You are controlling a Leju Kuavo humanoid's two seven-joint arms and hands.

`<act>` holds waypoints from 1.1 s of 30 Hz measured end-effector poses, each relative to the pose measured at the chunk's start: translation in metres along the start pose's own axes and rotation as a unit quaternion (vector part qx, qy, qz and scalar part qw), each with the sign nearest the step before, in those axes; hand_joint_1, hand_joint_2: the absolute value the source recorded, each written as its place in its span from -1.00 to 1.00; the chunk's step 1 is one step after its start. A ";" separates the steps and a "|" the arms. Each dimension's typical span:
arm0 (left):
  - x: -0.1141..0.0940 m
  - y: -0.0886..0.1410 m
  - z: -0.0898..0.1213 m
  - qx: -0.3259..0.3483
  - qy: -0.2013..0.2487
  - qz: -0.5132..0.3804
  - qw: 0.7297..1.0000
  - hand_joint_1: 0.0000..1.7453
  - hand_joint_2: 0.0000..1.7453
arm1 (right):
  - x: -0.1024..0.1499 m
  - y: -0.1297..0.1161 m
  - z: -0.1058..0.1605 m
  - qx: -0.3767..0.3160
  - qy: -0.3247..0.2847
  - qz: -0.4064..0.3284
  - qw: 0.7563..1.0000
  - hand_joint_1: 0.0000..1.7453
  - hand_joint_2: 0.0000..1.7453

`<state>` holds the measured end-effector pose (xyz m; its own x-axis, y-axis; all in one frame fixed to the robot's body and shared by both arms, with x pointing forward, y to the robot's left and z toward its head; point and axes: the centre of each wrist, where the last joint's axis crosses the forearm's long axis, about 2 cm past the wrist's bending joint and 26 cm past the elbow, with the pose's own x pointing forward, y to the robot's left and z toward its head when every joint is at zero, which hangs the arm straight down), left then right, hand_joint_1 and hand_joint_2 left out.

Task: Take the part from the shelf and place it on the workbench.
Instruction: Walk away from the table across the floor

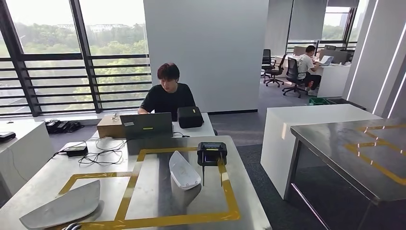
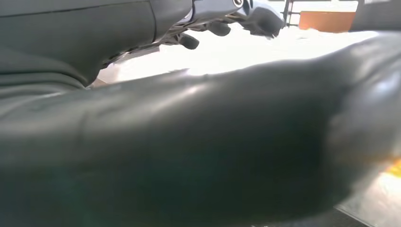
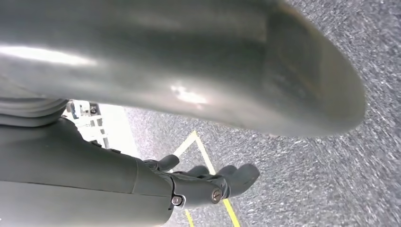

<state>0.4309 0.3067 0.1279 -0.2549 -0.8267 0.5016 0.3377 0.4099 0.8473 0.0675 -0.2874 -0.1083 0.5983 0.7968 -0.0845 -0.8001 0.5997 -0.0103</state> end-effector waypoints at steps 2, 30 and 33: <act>0.003 0.000 -0.002 0.000 -0.001 0.000 1.000 -1.00 -1.00 | -0.001 0.001 0.000 0.000 0.000 0.000 1.000 -1.00 -1.00; 0.013 -0.006 -0.007 -0.006 -0.004 0.003 1.000 -1.00 -1.00 | -0.004 -0.002 -0.001 -0.003 0.002 -0.001 1.000 -1.00 -1.00; 0.014 -0.006 -0.007 -0.006 -0.006 0.003 1.000 -1.00 -1.00 | -0.004 -0.001 -0.001 -0.003 0.002 -0.001 1.000 -1.00 -1.00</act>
<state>0.4320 0.2896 0.1289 -0.2638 -0.8194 0.5089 0.3501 0.4102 0.8421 0.0653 -0.2914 -0.1087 0.6005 0.7947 -0.0886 -0.7986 0.6017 -0.0159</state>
